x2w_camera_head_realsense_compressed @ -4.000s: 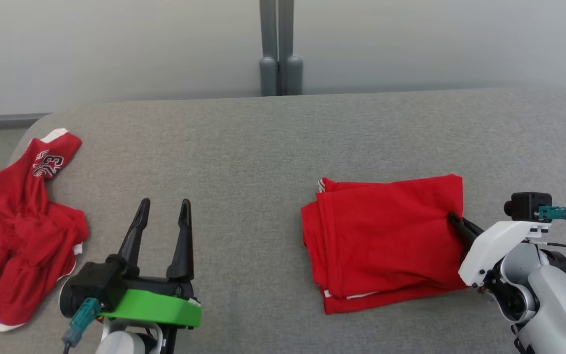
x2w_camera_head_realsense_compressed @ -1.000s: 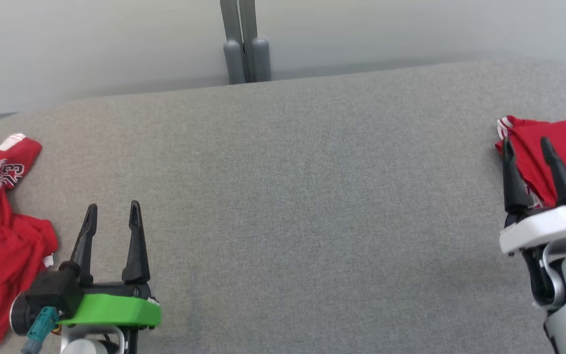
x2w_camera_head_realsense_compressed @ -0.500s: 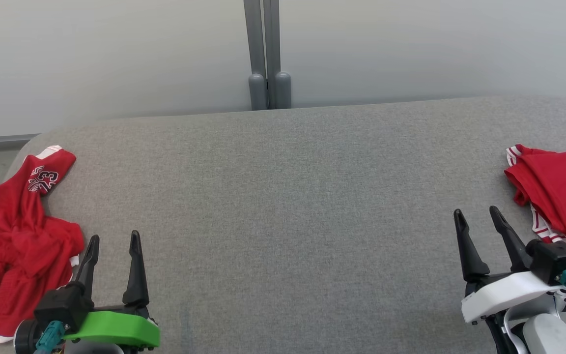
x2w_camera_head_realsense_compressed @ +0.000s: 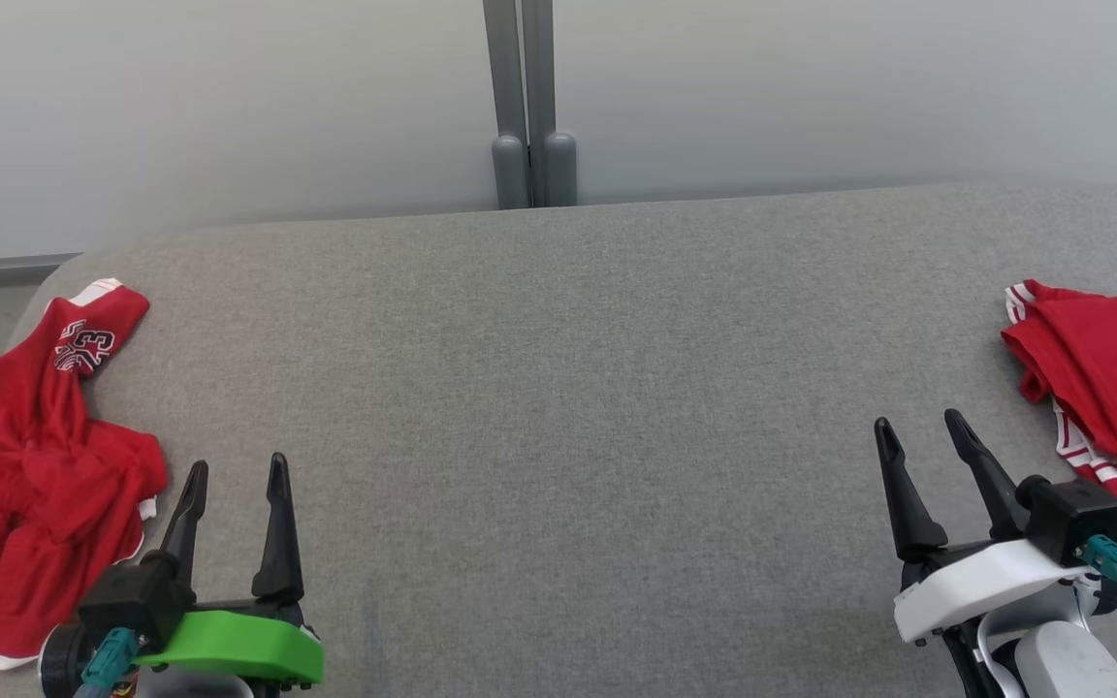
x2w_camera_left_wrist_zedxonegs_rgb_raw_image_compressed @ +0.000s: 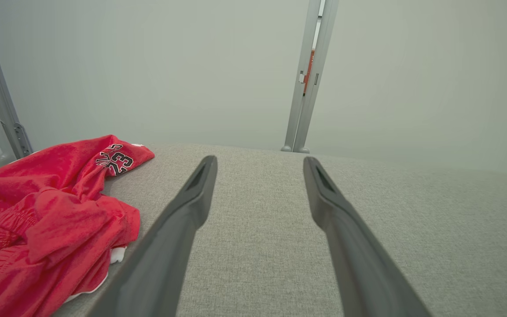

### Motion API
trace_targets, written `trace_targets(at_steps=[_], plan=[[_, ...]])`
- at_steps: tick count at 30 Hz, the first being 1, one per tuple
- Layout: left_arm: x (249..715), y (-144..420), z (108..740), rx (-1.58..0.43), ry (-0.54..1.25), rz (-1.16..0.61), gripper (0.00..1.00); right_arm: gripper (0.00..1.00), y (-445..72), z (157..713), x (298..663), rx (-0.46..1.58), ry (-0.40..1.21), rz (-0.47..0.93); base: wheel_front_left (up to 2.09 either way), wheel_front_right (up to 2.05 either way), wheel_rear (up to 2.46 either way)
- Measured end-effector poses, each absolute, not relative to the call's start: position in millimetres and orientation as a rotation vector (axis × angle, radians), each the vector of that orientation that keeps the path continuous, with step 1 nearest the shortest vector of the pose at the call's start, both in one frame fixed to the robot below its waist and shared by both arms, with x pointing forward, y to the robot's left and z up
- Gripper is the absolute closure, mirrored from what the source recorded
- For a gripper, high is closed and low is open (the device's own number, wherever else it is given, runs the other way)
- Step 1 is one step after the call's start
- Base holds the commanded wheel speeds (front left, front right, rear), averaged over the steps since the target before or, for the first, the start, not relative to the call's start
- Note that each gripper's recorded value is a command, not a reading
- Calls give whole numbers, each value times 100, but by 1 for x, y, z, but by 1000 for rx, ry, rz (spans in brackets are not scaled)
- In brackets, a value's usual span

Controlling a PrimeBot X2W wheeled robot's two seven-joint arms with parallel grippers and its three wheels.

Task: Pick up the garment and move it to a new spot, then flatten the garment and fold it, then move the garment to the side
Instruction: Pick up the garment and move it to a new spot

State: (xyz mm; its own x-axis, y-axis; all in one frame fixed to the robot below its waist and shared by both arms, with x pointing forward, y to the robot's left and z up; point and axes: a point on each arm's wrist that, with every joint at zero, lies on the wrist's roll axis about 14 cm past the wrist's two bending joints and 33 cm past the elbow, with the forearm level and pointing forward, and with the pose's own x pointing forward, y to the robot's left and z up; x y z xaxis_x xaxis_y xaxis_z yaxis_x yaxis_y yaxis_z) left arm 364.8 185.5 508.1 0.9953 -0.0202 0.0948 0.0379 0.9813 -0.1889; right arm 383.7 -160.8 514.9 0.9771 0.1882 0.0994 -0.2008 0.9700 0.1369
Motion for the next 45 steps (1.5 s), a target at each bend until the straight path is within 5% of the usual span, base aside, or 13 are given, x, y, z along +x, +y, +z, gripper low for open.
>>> trace_targets(at_steps=[11,33,45], plan=[[348,227,515,-159,-122,99,0,0,-118,521,396,172,-96,307,0,0,0],[245,334,510,-136,-133,499,0,0,44,519,406,213,-45,740,0,0,0],[282,342,518,-115,-64,427,0,0,52,525,418,238,-71,772,0,0,0]])
